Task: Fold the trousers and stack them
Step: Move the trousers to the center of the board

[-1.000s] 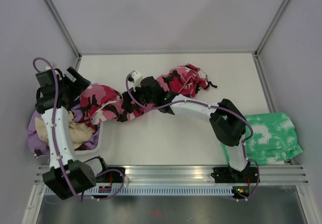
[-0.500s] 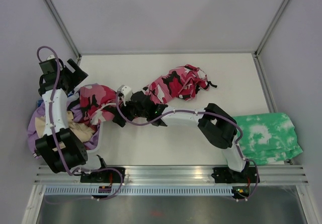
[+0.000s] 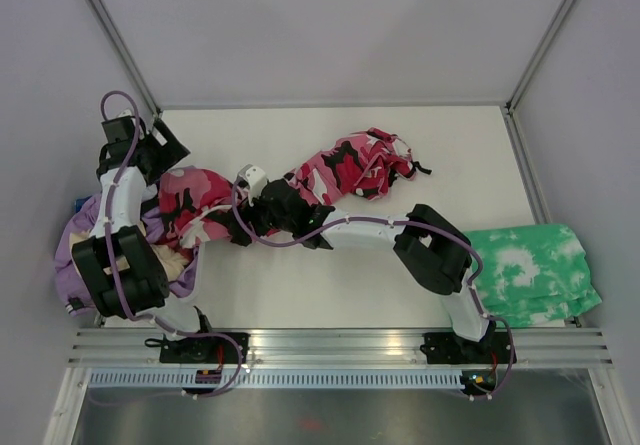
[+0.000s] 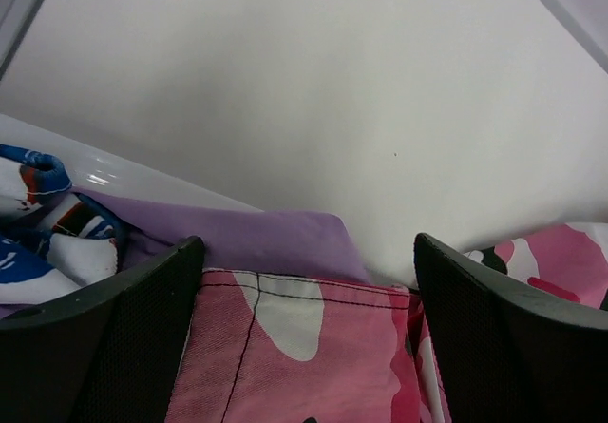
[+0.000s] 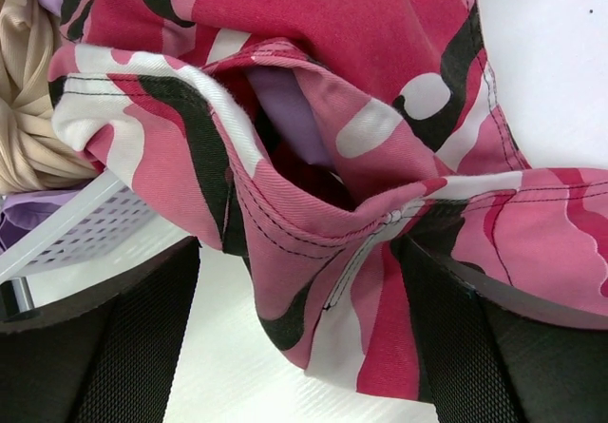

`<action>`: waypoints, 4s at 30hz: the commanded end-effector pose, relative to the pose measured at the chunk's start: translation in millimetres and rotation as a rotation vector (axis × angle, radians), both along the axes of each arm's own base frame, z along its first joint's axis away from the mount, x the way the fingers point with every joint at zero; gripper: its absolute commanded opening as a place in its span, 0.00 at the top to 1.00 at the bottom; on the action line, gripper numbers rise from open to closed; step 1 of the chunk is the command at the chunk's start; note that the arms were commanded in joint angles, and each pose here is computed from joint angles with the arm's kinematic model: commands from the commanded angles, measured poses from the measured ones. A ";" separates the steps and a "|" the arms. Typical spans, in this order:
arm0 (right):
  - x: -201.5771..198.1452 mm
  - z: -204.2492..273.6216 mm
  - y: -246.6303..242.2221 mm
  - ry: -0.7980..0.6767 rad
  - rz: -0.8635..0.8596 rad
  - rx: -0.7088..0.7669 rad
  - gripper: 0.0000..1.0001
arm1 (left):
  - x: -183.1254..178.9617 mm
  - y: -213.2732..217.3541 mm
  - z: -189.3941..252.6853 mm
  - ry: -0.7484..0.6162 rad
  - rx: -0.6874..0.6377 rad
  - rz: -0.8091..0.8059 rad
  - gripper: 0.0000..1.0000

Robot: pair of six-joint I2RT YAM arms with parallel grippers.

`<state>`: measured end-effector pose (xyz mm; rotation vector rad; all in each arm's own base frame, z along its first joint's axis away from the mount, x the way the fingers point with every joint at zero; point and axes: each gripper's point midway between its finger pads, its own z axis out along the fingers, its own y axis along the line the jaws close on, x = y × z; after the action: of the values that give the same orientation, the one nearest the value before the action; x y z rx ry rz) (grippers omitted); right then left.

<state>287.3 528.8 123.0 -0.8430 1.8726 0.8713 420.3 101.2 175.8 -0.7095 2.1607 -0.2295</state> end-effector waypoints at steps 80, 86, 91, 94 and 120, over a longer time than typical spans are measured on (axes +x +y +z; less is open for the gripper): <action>185.4 183.6 -347.2 -0.082 -0.677 0.088 0.02 | -2.4 -236.2 7.7 0.038 -0.065 -0.067 0.10; 167.2 183.8 -351.8 -0.062 -0.687 0.110 0.02 | -44.8 -275.3 -54.8 0.143 -0.278 -0.219 0.22; 148.6 175.7 -345.0 -0.004 -0.642 0.138 0.02 | -45.3 -297.3 -38.7 0.089 -0.275 -0.324 0.28; 138.2 167.1 -342.9 0.032 -0.631 0.153 0.02 | -47.1 -305.5 -18.1 0.053 -0.228 -0.339 0.28; 94.0 131.4 -365.9 0.065 -0.672 0.089 0.02 | -98.0 -197.3 -93.7 0.324 0.057 0.227 0.37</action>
<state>384.5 164.3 245.2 -0.1011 2.0073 0.5476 356.0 -139.8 75.5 -0.8422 2.4173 -0.0818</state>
